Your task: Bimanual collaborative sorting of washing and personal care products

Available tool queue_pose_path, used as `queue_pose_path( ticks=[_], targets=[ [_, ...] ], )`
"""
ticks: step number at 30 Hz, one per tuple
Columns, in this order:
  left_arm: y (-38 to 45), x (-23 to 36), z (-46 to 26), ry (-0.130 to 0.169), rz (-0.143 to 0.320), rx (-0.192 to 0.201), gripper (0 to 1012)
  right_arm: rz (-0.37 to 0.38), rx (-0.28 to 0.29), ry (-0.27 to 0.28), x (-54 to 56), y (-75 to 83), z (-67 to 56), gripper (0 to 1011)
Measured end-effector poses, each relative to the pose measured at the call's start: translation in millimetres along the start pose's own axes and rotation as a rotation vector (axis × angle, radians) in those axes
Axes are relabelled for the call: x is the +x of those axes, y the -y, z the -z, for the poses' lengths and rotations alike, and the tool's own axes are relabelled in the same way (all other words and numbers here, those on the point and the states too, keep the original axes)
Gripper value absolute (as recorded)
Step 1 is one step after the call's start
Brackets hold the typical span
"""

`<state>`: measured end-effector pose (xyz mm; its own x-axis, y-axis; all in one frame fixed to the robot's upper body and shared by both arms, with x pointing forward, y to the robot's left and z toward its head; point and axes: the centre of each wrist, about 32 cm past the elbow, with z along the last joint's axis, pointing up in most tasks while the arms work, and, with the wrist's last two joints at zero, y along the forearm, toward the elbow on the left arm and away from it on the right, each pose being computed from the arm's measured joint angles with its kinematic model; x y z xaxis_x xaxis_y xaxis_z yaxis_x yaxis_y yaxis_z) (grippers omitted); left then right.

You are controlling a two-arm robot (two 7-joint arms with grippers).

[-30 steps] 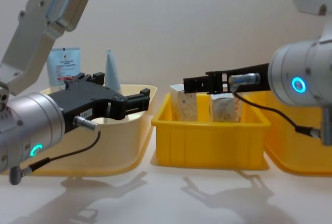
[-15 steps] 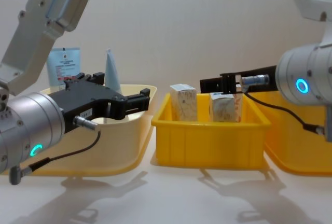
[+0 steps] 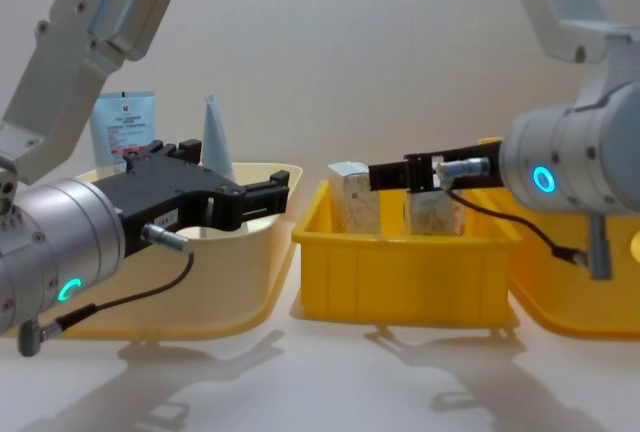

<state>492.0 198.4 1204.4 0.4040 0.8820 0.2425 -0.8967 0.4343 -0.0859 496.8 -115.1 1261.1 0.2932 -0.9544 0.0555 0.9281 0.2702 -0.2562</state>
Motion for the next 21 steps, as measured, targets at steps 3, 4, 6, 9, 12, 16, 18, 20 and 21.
queue_pose_path(
  ticks=[3, 4, 6, 9, 12, 16, 18, 20, 21],
  targets=[
    [0.0, 0.0, 0.0, 0.0, 0.0, 0.0, 1003, 0.001, -0.003, 0.003, -1.6, -4.3, 0.2, 1001],
    [0.0, 0.0, 0.0, 0.0, 0.0, 0.0, 1003, 0.003, -0.004, 0.004, -1.9, -5.3, 0.4, 1001],
    [0.0, 0.0, 0.0, 0.0, 0.0, 0.0, 1003, 0.005, -0.005, 0.007, -2.6, -7.2, 0.7, 1001],
    [0.0, 0.0, 0.0, 0.0, 0.0, 0.0, 1003, 0.016, -0.007, 0.013, -3.7, -11.0, 1.5, 1001],
    [0.0, 0.0, 0.0, 0.0, 0.0, 0.0, 1003, 0.03, -0.012, 0.02, -4.8, -15.6, 3.6, 1001],
    [0.0, 0.0, 0.0, 0.0, 0.0, 0.0, 1003, 0.044, -0.017, 0.028, -5.9, -19.5, 5.4, 1001],
    [0.0, 0.0, 0.0, 0.0, 0.0, 0.0, 1003, 0.052, -0.021, 0.032, -6.6, -21.8, 6.7, 1001],
    [0.0, 0.0, 0.0, 0.0, 0.0, 0.0, 1003, 0.056, -0.023, 0.034, -6.9, -23.0, 7.3, 1001],
    [0.0, 0.0, 0.0, 0.0, 0.0, 0.0, 1003, 0.059, -0.024, 0.035, -7.1, -23.7, 7.7, 1001]
  ],
)
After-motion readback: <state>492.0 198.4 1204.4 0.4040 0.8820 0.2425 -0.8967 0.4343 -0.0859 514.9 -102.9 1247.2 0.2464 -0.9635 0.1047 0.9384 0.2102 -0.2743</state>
